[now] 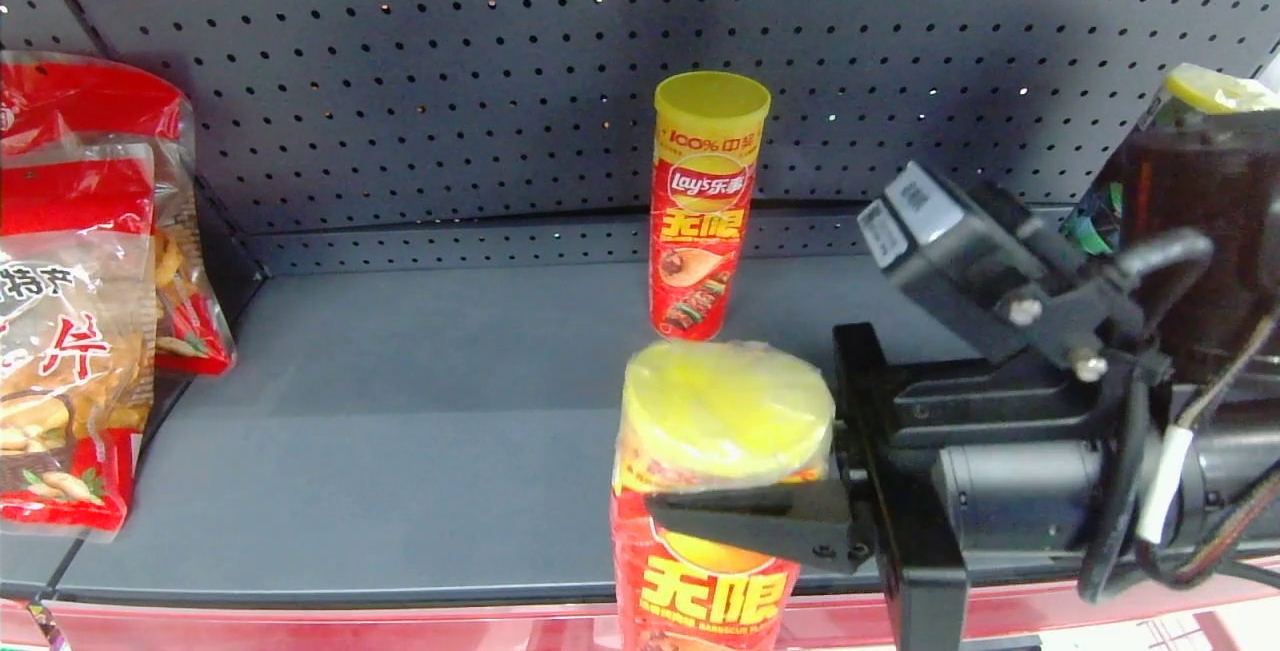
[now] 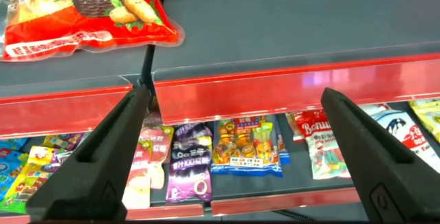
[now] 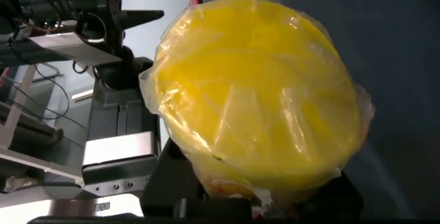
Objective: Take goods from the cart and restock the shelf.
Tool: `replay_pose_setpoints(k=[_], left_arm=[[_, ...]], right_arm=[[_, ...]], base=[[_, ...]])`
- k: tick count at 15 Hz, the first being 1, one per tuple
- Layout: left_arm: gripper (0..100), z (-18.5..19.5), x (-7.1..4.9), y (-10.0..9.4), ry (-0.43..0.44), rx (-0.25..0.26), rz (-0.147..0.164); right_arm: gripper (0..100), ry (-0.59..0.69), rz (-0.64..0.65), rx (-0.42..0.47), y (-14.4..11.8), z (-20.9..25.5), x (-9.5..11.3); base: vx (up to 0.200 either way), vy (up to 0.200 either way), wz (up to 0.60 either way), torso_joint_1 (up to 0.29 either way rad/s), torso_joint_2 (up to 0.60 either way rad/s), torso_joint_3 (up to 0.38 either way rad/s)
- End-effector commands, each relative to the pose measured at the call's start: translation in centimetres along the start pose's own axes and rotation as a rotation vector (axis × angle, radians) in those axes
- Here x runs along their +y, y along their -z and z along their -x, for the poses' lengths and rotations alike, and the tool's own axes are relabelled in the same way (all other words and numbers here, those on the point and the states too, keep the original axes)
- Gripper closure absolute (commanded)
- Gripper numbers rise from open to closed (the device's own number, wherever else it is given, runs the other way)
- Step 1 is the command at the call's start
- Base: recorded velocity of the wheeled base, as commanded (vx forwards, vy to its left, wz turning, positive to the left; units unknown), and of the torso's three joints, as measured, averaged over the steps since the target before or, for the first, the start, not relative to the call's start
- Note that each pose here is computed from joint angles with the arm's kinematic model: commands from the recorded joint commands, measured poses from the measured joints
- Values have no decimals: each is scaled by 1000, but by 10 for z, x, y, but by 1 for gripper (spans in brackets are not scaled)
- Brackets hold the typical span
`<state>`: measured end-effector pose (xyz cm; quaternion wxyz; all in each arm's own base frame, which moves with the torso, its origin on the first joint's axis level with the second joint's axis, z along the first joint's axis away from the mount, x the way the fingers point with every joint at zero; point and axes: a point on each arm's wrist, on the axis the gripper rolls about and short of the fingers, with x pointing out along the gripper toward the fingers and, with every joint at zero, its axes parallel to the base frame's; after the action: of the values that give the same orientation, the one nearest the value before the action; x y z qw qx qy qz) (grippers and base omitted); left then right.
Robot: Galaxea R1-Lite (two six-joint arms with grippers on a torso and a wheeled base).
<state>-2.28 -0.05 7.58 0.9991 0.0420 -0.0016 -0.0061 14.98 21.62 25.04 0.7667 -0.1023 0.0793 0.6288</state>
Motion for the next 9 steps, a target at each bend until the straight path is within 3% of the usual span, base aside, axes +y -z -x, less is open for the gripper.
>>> replay_pose_setpoints(k=[1,9], left_arm=[[0,0,0,0,0,0,-2],[0,0,0,0,4,-2,-3]], right_arm=[[100,16,14,-51,-15,5,-2],[100,74,23,-111,-29,28,-4]], base=[[0,0,0,0,0,0],[0,0,0,0,0,0]])
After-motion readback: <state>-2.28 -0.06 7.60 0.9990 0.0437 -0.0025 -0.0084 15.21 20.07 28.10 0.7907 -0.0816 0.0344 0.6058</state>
